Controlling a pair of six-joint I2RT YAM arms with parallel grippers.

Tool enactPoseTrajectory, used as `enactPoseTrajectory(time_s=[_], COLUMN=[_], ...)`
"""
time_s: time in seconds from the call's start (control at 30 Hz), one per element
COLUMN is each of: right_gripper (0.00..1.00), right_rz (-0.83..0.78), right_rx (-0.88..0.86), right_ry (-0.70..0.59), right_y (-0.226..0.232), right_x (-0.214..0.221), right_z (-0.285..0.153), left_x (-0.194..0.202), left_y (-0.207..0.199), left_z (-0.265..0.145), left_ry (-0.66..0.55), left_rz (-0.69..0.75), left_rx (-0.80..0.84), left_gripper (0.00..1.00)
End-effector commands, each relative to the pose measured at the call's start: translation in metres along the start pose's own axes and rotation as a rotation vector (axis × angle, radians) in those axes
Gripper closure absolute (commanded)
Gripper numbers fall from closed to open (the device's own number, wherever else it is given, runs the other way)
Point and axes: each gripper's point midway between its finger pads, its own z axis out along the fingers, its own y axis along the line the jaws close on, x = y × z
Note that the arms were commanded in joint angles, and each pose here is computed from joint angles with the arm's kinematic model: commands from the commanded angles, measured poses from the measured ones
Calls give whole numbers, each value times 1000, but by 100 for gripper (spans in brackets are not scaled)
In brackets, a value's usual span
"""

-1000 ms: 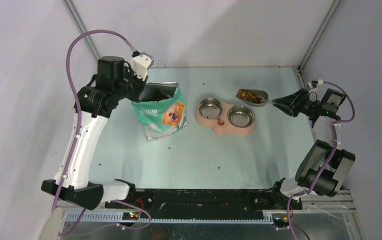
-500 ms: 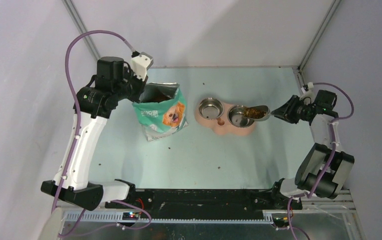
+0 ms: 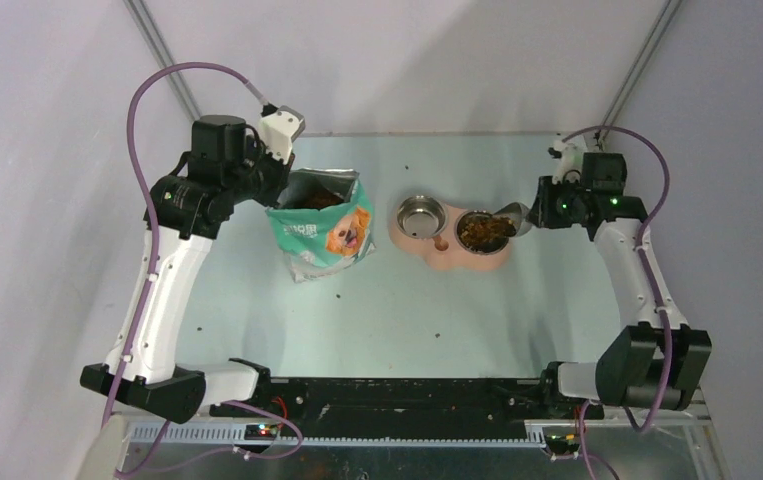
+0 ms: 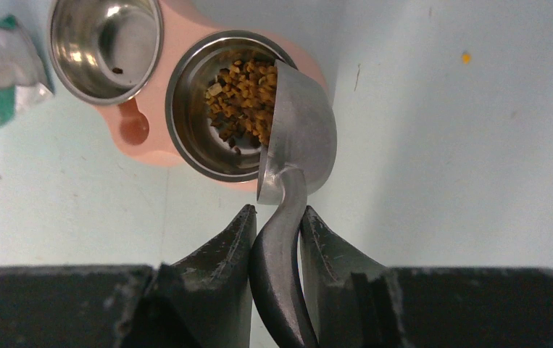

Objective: Serve the pet food

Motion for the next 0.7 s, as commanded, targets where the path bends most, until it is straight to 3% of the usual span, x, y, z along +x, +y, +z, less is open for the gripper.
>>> enactPoseTrajectory(time_s=[0.0,0.33,0.5,0.67], right_gripper=[100,100,100,100], right_rz=[-290,-472,-422,-266], right_rx=[123,144,-103,-323], right_ry=[-106,-161,-188,-367], right_y=[15,49,109,179], right_x=[-36,-74,-96,-144], right_z=[-31,-90,-135,-198], left_x=[-29,-42,-52,-64], left_y=[2,-2,-8,-18], left_z=[-25,-20,-16,-18], left_ry=[-131,-148,-178,-221], left_rz=[-13,-41,-75,-148], left_rx=[-19,18,58,108], left_gripper=[100,100,100,100])
